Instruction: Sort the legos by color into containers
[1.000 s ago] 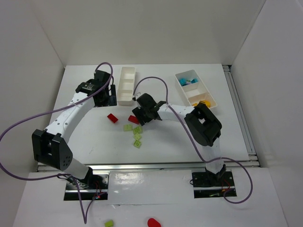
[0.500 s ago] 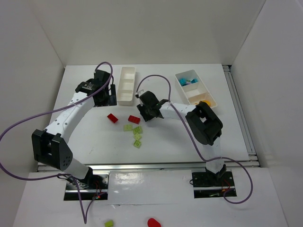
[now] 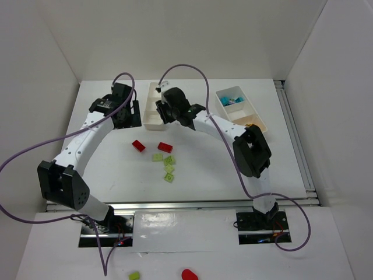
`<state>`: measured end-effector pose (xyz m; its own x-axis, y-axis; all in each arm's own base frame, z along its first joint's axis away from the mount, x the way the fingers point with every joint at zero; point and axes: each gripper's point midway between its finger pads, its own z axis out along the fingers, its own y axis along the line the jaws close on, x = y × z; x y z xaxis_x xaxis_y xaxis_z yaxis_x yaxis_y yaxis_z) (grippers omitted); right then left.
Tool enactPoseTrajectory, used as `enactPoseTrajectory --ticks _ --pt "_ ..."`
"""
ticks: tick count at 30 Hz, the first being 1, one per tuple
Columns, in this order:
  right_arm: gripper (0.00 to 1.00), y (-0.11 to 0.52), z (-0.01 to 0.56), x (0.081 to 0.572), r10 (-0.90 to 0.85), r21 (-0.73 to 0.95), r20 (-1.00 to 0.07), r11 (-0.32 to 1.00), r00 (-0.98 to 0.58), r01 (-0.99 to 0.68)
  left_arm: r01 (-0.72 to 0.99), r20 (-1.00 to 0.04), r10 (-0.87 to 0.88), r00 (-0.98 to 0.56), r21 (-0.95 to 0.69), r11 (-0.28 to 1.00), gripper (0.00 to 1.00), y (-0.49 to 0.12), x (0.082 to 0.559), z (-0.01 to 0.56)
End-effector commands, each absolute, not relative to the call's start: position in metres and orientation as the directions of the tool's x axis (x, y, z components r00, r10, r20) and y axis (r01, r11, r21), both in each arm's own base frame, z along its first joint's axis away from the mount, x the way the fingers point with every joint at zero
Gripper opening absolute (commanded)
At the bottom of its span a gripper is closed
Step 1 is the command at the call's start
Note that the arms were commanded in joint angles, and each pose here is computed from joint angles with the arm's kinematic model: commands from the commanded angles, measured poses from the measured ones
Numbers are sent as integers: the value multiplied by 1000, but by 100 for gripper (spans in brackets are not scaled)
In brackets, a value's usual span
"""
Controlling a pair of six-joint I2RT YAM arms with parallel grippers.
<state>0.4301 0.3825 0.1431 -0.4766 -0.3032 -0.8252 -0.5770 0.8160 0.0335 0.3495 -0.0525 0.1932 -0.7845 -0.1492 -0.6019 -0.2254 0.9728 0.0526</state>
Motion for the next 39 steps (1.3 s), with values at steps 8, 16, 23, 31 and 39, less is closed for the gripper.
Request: enactPoseTrajectory --ticks 8,16,23,31,39 --pt "32 443 142 478 -241 70 -875 795 -420 -602 -351 -608 -324 -725 -78 933 96 -32 339 207" --pt "65 460 157 482 -215 73 -892 798 -397 -599 -364 -588 -350 -729 -101 926 96 -30 336 202" --pt "68 432 218 475 -187 18 -926 846 -329 -533 -349 -641 -318 -699 -83 934 91 -25 345 223" --pt "64 316 235 451 -87 68 -901 939 -424 -338 -281 -527 -288 -800 -97 955 91 -57 345 176" --pt "74 241 202 416 -57 81 -834 971 -549 -224 -484 -321 -506 -801 -152 862 95 -87 335 91"
